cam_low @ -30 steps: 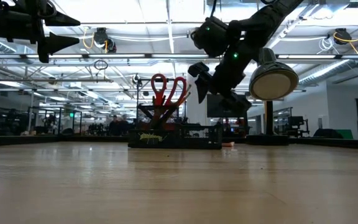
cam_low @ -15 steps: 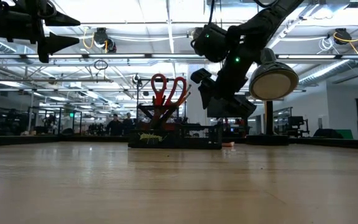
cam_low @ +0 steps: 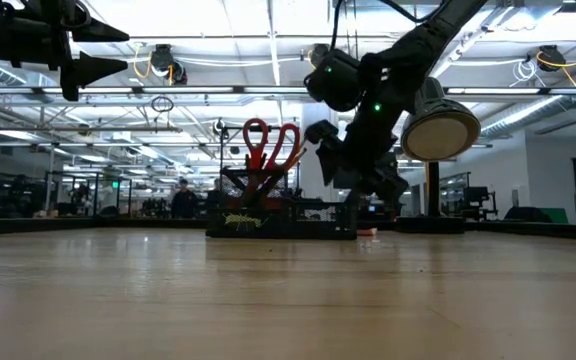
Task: Pick and place office supplies into organizer
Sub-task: Put the pink sticky notes into the black desk organizer
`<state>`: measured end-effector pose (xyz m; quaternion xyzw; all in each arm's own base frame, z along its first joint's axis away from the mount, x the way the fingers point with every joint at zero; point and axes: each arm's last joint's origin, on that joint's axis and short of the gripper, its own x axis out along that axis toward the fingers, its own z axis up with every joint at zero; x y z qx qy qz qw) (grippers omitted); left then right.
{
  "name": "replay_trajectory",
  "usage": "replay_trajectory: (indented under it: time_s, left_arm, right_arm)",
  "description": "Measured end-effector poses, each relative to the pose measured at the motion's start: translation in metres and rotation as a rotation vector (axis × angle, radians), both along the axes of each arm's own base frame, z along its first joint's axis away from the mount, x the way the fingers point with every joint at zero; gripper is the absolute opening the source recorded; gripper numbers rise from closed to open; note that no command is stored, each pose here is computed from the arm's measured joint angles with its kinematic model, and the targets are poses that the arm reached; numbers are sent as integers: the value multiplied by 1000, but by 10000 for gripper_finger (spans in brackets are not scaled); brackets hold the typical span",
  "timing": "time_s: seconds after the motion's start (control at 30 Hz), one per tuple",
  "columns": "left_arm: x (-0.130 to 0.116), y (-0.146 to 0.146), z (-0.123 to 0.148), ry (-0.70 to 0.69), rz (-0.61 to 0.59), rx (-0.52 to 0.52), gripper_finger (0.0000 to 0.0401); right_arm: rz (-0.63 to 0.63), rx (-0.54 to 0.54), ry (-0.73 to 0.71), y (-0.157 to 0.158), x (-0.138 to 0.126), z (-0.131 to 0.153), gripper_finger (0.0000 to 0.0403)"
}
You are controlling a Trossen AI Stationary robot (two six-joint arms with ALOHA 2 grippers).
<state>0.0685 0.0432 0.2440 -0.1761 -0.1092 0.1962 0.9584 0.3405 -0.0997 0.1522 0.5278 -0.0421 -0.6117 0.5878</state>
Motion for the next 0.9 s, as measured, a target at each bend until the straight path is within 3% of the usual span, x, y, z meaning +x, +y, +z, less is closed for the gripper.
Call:
replay_trajectory:
  time_s: [0.43, 0.9]
  left_arm:
    - [0, 0, 0, -1, 7, -1, 255]
    - [0, 0, 0, -1, 10, -1, 255]
  right_arm:
    - [-57, 58, -49, 0, 0, -10, 209]
    - [-75, 38, -9, 1, -4, -10, 92]
